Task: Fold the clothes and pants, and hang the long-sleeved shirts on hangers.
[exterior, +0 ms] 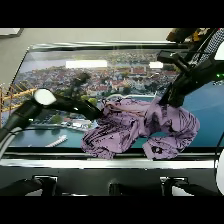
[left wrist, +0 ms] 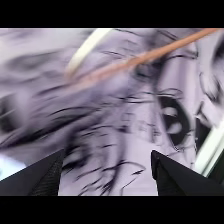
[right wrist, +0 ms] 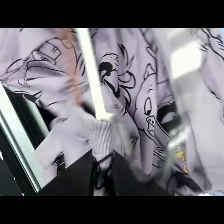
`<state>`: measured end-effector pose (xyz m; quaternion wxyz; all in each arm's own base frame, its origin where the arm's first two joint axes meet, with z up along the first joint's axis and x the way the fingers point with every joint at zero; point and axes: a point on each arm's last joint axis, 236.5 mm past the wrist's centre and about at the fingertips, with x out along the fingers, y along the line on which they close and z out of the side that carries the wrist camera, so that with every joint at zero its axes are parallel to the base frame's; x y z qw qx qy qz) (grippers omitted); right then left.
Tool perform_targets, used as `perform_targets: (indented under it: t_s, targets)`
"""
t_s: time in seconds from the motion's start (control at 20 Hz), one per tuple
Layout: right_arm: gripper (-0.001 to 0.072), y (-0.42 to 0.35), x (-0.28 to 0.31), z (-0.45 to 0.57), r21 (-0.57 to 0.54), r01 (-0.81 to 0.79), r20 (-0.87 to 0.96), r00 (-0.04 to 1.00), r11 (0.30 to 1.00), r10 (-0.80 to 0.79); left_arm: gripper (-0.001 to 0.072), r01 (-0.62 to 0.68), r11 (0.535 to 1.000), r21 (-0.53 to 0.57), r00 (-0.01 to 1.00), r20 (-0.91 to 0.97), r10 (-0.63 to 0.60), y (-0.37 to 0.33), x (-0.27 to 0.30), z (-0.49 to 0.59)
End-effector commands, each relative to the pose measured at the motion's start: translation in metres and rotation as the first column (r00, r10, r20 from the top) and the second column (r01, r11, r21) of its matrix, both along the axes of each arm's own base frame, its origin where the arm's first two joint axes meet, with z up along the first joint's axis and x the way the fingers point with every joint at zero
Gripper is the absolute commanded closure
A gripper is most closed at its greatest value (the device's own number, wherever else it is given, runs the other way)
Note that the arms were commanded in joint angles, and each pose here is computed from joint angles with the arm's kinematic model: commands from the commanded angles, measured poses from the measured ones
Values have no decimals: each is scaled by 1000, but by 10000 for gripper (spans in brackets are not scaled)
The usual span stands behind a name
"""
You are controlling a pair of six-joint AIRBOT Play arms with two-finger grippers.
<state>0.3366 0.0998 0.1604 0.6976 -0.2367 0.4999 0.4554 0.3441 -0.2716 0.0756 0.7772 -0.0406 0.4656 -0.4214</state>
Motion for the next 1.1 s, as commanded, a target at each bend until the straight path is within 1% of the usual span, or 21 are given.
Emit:
perform_targets:
  t_s: [0.0,0.1,0.2,0.25,0.4,0.5,0.6,0.85,0.95,1.05]
  targets:
    - [669,-2,4,3,1,99,-9,995,995,-99,93,-320,947,-3,921,-235,311,67,11,8]
    - [669,-2,8,3,9,145,-11,989,989,-145,94,-383,924,8,866,-345,362,55,-7,-3]
    - [668,-2,8,3,9,156,-15,988,988,-156,94,-405,914,9,828,-419,371,10,-31,-18]
    - [668,-2,8,3,10,161,-18,987,987,-161,94,-399,917,-3,830,-426,360,-22,-44,-22]
    - [668,-2,8,3,10,178,-28,984,984,-178,94,-361,932,-27,879,-344,330,-95,-74,-31]
    - [668,-2,7,3,10,185,-32,982,983,-185,94,-343,939,7,889,-320,327,-122,-88,-51]
    - [668,-2,7,3,10,187,-34,982,982,-187,94,-314,948,45,893,-326,311,-137,-96,-72]
    - [667,-2,7,3,9,188,-34,982,982,-187,94,-306,945,115,882,-338,327,-147,-90,-115]
    - [667,-3,7,3,7,189,-33,982,982,-188,95,-306,944,125,881,-339,331,-148,-90,-123]
    - [667,-3,8,3,7,189,-32,982,982,-188,97,-321,941,105,882,-328,337,-151,-84,-123]
